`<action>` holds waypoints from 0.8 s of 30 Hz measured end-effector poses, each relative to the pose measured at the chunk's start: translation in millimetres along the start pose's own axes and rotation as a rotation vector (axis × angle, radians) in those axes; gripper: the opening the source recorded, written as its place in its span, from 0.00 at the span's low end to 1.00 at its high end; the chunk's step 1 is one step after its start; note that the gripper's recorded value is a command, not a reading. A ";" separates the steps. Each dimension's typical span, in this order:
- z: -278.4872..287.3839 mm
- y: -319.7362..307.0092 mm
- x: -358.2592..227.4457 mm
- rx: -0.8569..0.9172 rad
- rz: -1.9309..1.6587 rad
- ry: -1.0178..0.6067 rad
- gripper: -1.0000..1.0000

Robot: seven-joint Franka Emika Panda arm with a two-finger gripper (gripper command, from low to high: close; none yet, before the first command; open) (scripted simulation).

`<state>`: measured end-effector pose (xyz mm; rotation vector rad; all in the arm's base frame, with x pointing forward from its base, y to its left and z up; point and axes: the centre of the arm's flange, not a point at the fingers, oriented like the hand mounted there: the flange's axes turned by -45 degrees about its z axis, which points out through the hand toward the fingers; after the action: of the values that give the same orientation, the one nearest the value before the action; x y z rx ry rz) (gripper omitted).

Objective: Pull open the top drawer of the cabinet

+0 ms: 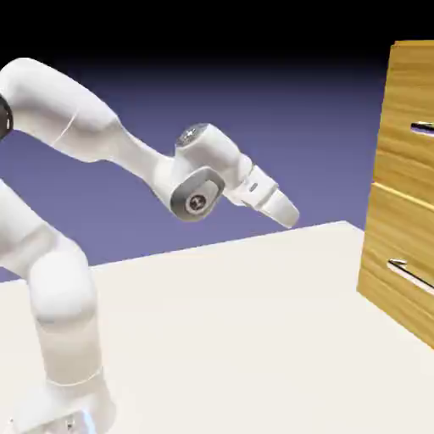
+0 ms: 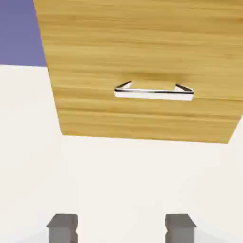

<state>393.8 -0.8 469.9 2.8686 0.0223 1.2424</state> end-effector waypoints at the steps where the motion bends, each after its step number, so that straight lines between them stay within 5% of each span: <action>1: -3.9 4.4 9.2 -0.014 0.027 0.017 0.50; 24: -49.5 32.6 159.9 -0.074 0.555 0.351 0.50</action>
<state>467.3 -29.9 620.9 2.6339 -0.8432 1.7635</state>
